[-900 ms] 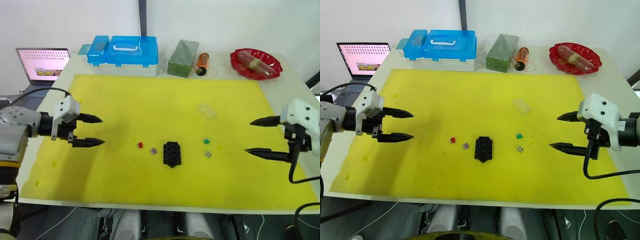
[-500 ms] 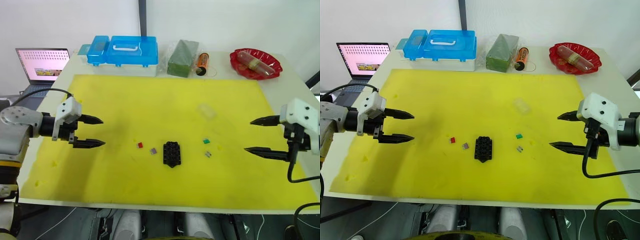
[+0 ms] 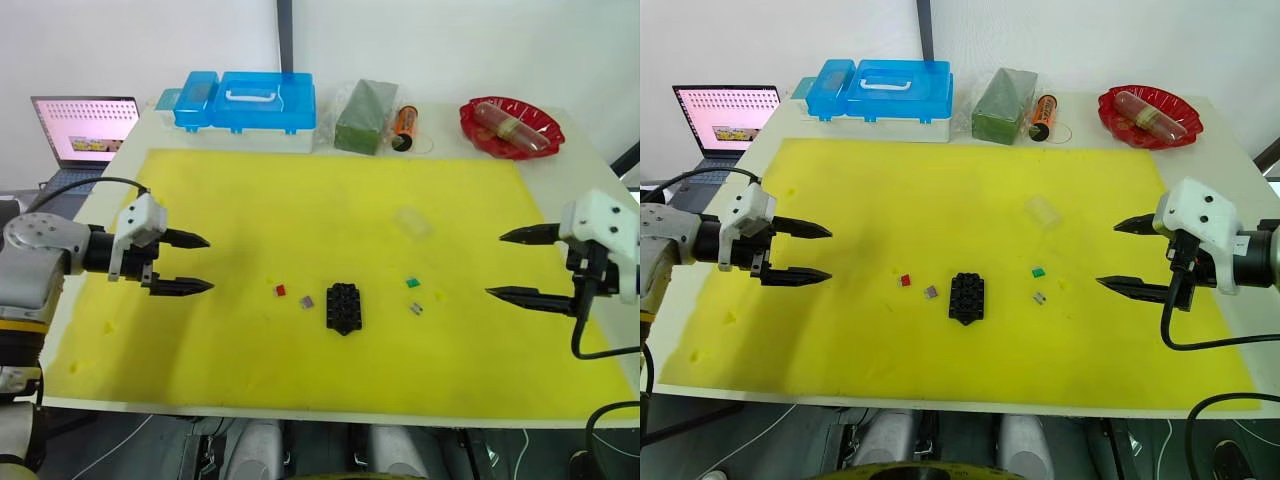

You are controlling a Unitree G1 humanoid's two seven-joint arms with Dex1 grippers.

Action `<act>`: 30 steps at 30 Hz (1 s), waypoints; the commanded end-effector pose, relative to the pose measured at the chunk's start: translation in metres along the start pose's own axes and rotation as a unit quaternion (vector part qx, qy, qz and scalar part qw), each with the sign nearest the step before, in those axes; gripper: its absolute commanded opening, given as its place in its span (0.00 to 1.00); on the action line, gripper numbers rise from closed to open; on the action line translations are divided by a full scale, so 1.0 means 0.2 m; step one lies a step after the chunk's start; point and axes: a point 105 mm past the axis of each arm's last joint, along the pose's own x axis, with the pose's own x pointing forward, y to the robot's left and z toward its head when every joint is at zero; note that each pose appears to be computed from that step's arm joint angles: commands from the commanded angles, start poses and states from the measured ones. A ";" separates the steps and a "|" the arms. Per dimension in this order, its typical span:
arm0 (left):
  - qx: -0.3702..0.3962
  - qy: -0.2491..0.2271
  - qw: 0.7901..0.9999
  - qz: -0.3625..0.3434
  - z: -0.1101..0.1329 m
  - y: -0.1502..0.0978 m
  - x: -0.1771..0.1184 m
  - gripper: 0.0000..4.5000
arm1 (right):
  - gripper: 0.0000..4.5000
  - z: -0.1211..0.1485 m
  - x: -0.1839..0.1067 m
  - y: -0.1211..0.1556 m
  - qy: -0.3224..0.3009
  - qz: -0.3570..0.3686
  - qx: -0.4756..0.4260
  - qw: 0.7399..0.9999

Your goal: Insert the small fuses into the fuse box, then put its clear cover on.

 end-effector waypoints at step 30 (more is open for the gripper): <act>-0.228 0.006 0.955 -0.189 0.12 0.03 0.45 0.64 | 1.00 0.41 0.38 0.27 -0.121 0.100 -0.050 0.986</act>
